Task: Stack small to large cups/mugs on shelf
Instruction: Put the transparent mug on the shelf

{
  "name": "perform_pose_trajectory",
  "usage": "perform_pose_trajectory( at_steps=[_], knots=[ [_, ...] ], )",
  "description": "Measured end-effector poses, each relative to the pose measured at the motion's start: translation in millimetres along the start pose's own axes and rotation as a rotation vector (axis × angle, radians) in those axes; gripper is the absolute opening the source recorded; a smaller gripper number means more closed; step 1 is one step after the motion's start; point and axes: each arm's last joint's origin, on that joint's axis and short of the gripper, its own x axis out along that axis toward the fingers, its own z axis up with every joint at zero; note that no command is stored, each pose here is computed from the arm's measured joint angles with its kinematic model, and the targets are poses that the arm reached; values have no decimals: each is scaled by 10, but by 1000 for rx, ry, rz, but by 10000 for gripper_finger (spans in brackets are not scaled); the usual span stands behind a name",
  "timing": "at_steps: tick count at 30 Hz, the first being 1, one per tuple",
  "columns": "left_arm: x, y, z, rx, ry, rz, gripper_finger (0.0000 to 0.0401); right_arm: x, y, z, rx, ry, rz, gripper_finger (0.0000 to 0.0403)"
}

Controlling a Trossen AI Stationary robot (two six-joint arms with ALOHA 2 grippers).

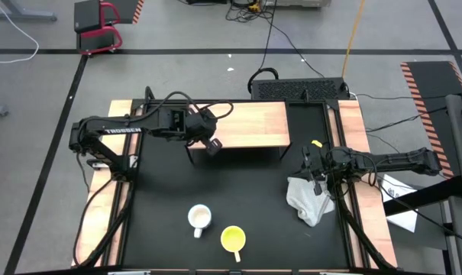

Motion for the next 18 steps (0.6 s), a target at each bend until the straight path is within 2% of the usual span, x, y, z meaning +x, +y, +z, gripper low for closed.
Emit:
perform_pose_trajectory(
  at_steps=[8, 18],
  knots=[
    [32, 86, 39, -54, 16, -17, 1, 0, 0, 0, 3, 0, 0, 0],
    [37, 101, 42, -55, 24, -24, 2, 0, 0, 0, 5, 0, 0, 0]
  ],
)
